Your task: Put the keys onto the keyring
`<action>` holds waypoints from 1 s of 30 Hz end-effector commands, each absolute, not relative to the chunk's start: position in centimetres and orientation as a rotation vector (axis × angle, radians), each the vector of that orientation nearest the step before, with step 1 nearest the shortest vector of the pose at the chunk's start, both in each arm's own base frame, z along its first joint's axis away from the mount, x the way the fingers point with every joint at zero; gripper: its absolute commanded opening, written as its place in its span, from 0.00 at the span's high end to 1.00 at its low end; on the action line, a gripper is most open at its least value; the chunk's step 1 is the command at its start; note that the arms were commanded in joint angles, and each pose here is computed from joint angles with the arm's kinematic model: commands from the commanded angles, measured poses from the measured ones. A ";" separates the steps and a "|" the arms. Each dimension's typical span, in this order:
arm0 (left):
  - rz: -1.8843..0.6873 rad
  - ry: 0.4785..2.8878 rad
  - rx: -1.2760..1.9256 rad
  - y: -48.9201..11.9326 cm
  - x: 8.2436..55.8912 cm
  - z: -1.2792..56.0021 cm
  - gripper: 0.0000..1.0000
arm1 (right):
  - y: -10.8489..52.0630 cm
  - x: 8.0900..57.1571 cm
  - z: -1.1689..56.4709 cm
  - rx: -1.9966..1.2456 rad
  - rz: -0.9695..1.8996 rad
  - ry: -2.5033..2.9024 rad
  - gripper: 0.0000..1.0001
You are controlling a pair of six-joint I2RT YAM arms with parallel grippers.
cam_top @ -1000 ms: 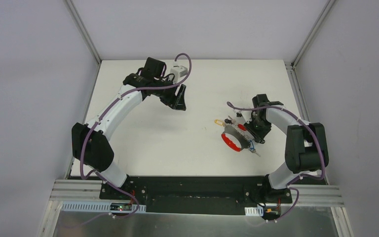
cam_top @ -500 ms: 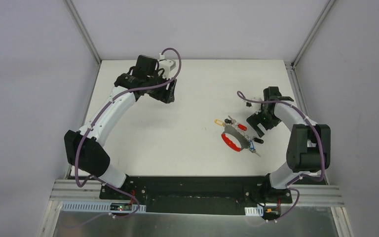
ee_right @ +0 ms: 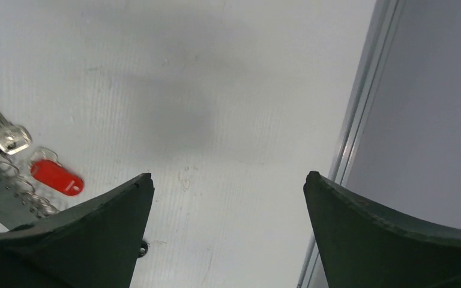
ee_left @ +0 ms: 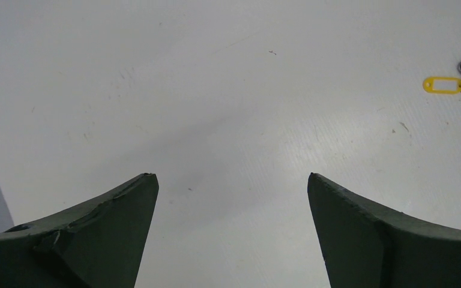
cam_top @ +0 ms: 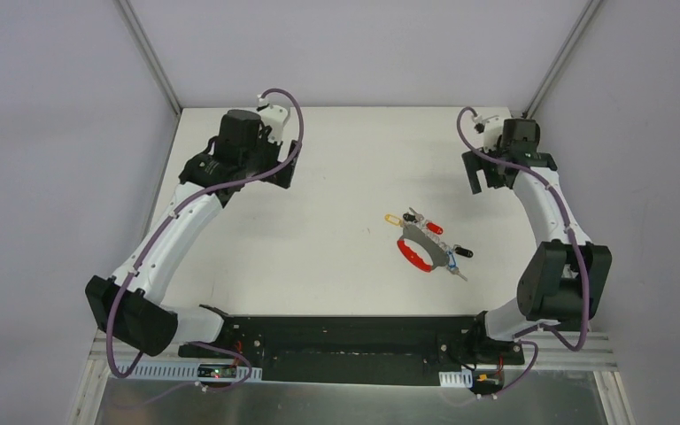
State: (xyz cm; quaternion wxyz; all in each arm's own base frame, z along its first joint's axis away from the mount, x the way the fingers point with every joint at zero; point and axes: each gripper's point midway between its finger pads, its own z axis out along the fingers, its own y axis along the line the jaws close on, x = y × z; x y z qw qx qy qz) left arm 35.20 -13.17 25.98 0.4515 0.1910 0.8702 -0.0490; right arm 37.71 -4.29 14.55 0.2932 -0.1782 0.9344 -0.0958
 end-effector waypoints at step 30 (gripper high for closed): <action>0.000 1.842 0.176 -4.8 27.9 24.8 0.01 | 5.9 33.1 25.2 -0.051 0.473 1.807 0.00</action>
